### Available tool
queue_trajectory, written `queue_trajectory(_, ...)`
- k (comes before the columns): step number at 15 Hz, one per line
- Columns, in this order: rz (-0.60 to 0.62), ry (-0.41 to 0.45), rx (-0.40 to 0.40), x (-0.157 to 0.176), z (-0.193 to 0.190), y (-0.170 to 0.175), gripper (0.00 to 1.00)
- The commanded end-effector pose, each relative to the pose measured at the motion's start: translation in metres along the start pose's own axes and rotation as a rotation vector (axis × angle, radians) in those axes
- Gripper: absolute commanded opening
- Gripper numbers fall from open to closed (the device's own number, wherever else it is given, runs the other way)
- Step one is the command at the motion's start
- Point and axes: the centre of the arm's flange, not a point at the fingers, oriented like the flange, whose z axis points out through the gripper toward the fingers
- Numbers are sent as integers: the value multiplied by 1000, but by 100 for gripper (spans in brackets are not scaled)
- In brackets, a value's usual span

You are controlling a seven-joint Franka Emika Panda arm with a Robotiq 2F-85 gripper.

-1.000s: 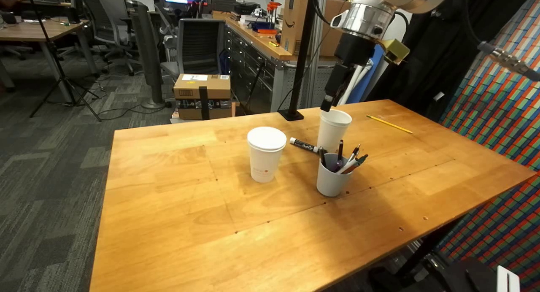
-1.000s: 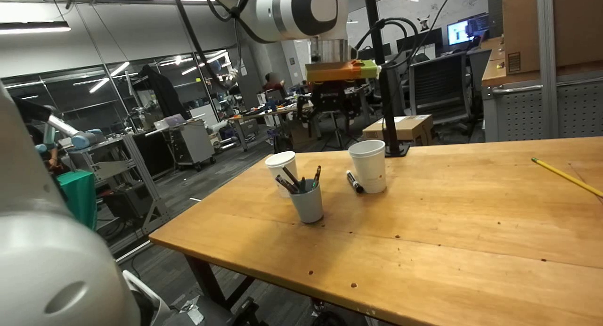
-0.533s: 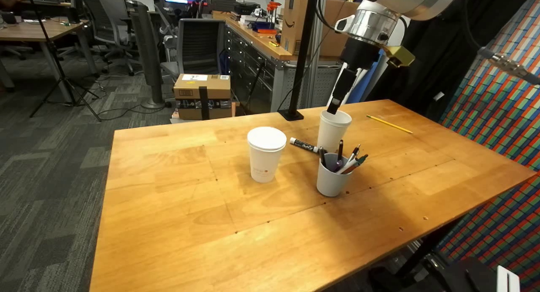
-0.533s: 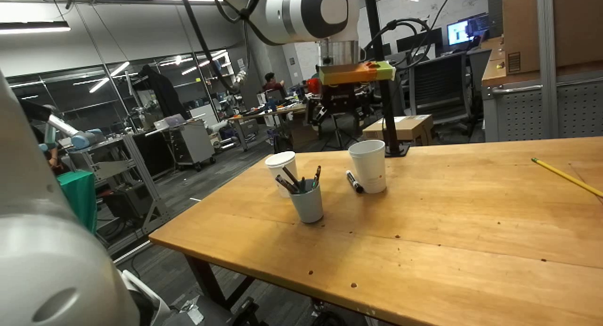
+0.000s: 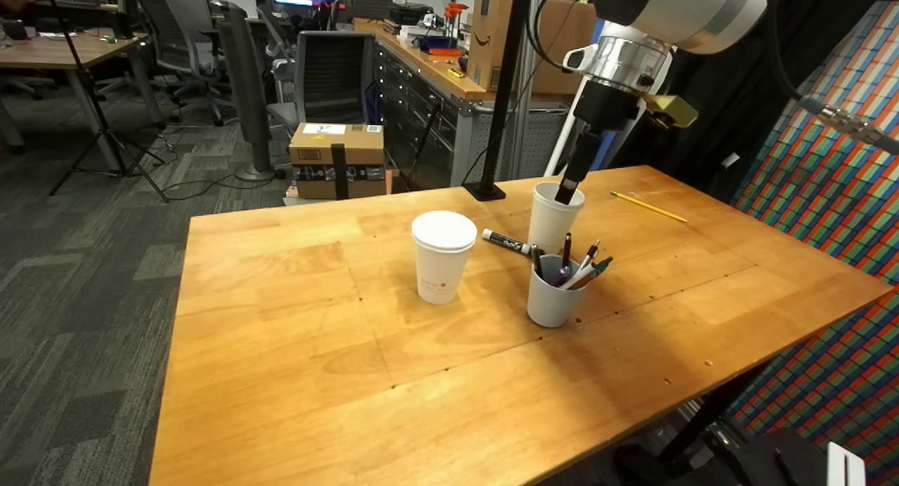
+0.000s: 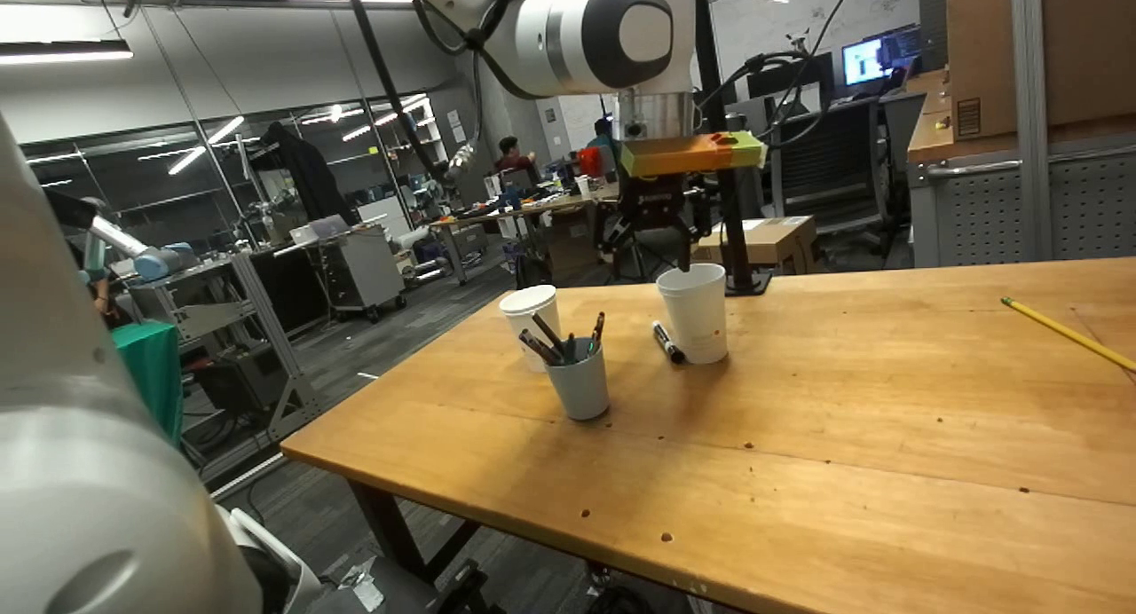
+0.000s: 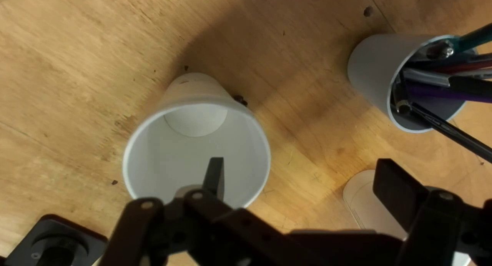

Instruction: Stack the white cups together, place the black marker inside the topmost cup on the stacked cups

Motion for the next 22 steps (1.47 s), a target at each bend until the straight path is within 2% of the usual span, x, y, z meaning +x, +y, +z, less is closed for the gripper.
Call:
queue_trajectory(1,-11,35,-9,-6,12,12,100)
queue_trajectory(10,35,113,-25,-1,41,32,100)
queue_trajectory(12,43,121,-27,-1,44,33,74)
queue_trajectory(15,52,131,-41,-2,42,35,49)
queue_trajectory(21,85,124,-45,-6,37,34,5)
queue_trajectory(22,96,124,-48,-6,34,35,0)
